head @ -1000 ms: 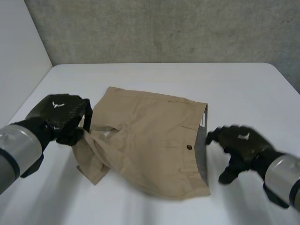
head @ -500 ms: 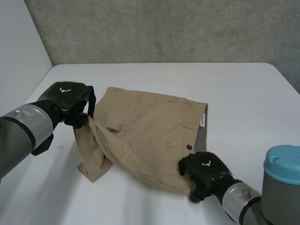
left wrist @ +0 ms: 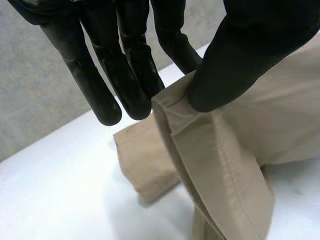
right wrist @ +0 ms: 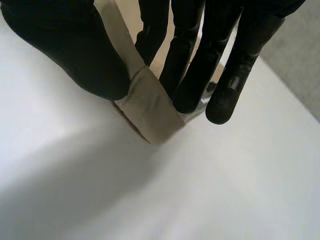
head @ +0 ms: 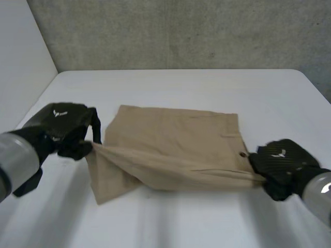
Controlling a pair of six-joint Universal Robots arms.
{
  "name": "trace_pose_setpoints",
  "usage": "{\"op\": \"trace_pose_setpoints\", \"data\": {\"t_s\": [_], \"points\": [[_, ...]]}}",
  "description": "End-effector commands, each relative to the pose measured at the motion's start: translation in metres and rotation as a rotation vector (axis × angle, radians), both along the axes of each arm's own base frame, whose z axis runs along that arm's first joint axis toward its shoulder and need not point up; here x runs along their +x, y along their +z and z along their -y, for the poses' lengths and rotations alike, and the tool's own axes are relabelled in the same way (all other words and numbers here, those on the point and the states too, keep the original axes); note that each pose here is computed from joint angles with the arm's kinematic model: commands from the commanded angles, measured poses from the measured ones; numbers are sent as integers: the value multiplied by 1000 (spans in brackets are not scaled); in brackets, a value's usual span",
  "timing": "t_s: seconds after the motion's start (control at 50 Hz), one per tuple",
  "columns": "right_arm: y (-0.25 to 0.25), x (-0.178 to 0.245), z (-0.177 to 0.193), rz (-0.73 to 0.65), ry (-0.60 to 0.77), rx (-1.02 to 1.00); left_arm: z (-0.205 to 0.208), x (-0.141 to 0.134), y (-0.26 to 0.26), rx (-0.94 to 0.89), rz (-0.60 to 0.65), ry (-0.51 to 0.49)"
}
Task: Fold the shorts.
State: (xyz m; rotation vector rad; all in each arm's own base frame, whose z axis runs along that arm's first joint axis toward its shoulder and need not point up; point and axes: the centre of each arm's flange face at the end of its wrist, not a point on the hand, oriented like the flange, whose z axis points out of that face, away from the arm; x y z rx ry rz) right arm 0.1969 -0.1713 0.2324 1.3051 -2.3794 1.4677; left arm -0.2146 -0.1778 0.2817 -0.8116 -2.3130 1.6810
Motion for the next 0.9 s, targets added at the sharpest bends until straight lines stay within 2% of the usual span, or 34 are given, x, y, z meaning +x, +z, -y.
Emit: {"op": "trace_pose_setpoints", "data": {"t_s": [0.02,0.1,0.14,0.18,0.2,0.22,0.36,0.46,0.58,0.6,0.8,0.9], "points": [[24,-23,9,-90,6,9,-30,4,0,40,8,-40],[37,-17,21,16,49,-29,-28,0,-1,35,5,-60],[25,-11,37,92,53,6,-19,-4,-2,17,-3,-69],[17,-8,45,100,54,22,7,-14,-13,1,-6,-66],[5,2,67,105,51,-9,20,-20,-18,-8,-10,-66],[3,6,72,100,46,-21,27,-23,-19,-14,-13,-66],[-14,23,118,8,-46,-120,96,-54,-37,-65,-10,-51],[-24,41,144,30,-37,-193,140,-72,-51,-111,9,-30],[-35,51,181,60,-67,-358,189,-103,-77,-249,41,-57],[-44,58,194,61,-89,-418,192,-107,-83,-257,48,-62],[-83,73,215,12,-65,-511,214,-131,-129,-341,47,-94],[-62,77,221,69,-75,-627,206,-145,-129,-407,14,-119]]}}
